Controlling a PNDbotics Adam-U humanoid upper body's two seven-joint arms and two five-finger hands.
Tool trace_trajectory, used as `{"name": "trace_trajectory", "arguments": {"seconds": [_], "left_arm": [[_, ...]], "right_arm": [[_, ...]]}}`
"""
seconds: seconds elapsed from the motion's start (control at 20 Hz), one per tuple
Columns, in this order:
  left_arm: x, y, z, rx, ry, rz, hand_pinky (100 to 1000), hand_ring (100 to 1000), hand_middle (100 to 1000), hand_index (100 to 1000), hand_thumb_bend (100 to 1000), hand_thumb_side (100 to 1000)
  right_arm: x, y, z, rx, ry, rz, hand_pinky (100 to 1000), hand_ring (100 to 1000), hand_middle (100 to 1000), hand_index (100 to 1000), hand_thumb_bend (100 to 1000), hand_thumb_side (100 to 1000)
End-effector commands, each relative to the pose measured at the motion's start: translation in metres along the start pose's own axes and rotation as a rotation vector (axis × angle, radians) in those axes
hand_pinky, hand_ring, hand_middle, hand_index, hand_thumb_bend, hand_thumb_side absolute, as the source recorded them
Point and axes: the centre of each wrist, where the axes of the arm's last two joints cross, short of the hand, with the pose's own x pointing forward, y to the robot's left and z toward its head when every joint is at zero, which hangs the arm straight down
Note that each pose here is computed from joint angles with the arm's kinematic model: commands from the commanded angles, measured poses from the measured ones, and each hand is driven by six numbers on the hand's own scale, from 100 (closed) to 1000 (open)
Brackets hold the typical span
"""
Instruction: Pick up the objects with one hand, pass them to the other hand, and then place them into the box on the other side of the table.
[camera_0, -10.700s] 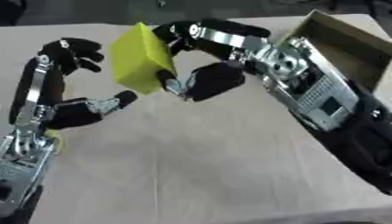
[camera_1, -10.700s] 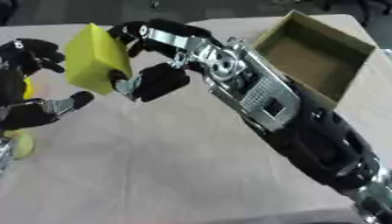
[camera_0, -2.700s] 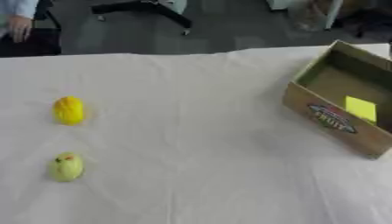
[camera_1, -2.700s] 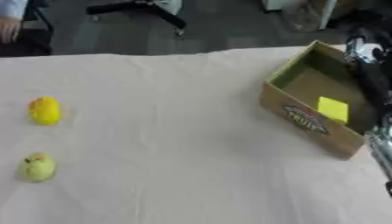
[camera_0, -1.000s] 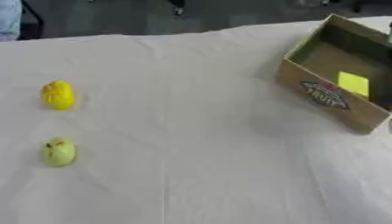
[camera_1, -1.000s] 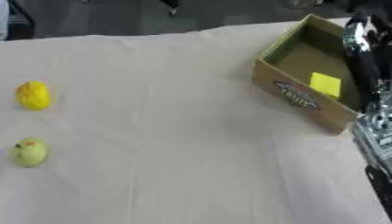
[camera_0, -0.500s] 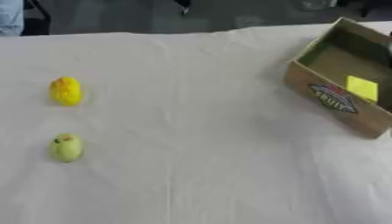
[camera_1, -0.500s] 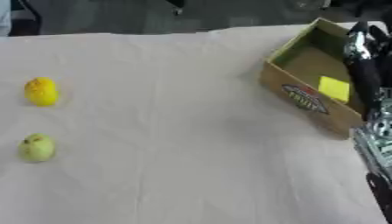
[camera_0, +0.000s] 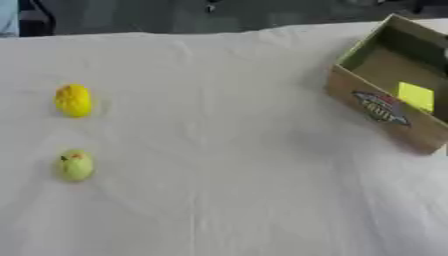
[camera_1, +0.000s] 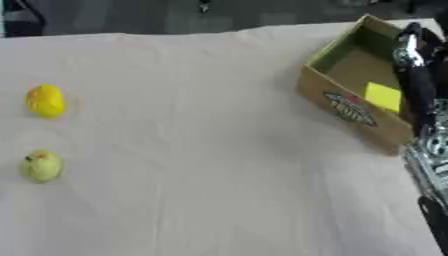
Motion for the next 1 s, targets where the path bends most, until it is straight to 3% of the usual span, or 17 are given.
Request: {"name": "trace_trajectory", "arguments": {"seconds": [0.05, 0.1, 0.15, 0.55, 0.7, 0.8, 0.95, 1.0], "left_arm": [[0.008, 0.007, -0.01, 0.009, -0.034, -0.011, 647, 705, 633, 772, 597, 480], [0.008, 0.007, -0.01, 0.009, -0.032, -0.011, 648, 705, 632, 770, 560, 501], [0.007, 0.008, -0.01, 0.01, -0.028, -0.011, 650, 705, 630, 766, 528, 463], [0.005, 0.009, -0.01, 0.003, -0.005, -0.011, 650, 706, 635, 771, 552, 492], [0.003, 0.008, -0.008, -0.01, 0.045, 0.034, 714, 764, 680, 798, 551, 505], [0.001, 0.008, -0.007, -0.025, 0.078, 0.063, 732, 763, 676, 802, 510, 539], [-0.002, 0.01, -0.007, -0.043, 0.117, 0.079, 785, 786, 700, 828, 513, 604], [-0.002, 0.01, -0.007, -0.052, 0.133, 0.082, 765, 779, 706, 837, 520, 636]], "right_arm": [[0.01, -0.001, -0.005, 0.013, -0.037, -0.003, 1000, 944, 969, 1000, 100, 548], [0.01, -0.001, -0.005, 0.013, -0.034, -0.003, 1000, 944, 967, 1000, 100, 549], [0.009, -0.001, -0.005, 0.015, -0.032, -0.003, 1000, 945, 964, 1000, 100, 550], [0.009, -0.002, -0.004, 0.025, -0.025, 0.001, 1000, 946, 959, 1000, 100, 545], [0.009, -0.002, -0.004, 0.031, -0.021, 0.006, 1000, 947, 959, 1000, 100, 542], [0.01, -0.002, -0.005, 0.033, -0.019, 0.006, 1000, 948, 960, 1000, 100, 543], [0.01, -0.002, -0.006, 0.036, -0.02, 0.001, 1000, 952, 963, 1000, 100, 545], [0.01, -0.002, -0.006, 0.038, -0.018, -0.001, 1000, 953, 965, 1000, 100, 546]]}}
